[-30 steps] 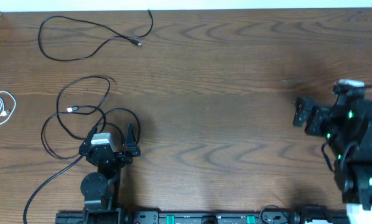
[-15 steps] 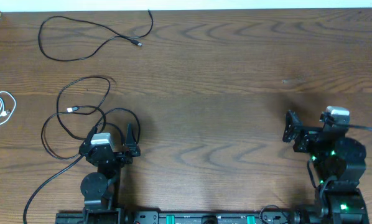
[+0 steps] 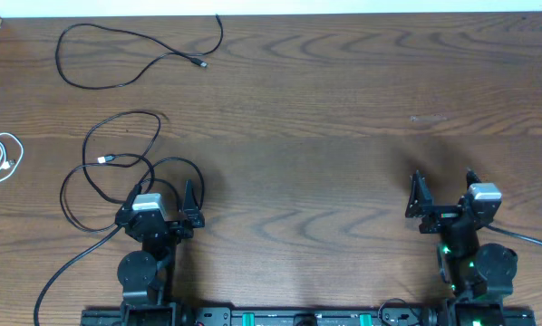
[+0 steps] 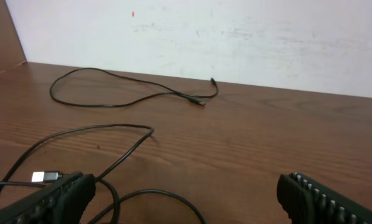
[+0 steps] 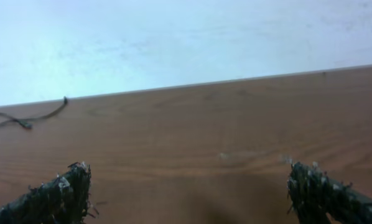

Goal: Untangle cables

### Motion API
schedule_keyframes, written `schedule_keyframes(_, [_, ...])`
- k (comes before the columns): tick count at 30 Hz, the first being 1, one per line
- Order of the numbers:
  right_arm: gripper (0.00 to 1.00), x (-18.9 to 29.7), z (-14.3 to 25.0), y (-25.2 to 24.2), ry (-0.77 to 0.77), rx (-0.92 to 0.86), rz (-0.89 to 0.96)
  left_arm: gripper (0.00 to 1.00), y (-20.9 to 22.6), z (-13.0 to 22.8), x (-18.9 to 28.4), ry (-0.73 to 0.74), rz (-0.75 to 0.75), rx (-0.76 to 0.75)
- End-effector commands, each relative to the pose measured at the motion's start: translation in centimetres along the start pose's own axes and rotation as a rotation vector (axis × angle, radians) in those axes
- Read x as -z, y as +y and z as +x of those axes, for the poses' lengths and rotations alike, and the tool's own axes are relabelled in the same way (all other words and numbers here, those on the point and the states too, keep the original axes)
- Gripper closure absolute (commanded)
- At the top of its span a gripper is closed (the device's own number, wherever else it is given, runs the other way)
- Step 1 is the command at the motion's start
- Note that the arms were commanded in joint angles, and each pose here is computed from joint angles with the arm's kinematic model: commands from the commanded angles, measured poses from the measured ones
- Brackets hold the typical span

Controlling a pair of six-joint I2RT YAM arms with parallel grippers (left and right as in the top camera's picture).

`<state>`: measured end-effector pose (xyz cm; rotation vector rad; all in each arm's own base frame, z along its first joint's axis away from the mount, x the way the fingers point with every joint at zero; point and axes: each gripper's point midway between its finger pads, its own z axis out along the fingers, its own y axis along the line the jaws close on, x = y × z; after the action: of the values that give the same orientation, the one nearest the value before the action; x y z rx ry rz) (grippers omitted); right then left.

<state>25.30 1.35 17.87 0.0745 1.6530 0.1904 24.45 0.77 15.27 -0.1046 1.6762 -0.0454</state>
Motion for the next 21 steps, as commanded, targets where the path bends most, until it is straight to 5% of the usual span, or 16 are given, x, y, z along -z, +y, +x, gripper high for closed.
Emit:
schedule_keyframes(1, [0.01, 0.1, 0.4, 0.4, -0.037, 0.020, -0.024, 0.01, 0.3, 1.6, -0.1, 0.045, -0.013, -0.003])
schedule_keyframes(11, [0.01, 0.6, -0.2, 1.1, -0.109, 0.135, -0.049, 0.02, 0.3, 1.6, -0.1, 0.045, -0.013, -0.003])
schedule_keyframes(21, [0.01, 0.5, 2.4, 0.5, -0.002, 0.144, -0.023, 0.01, 0.3, 1.6, -0.1, 0.045, -0.013, -0.003])
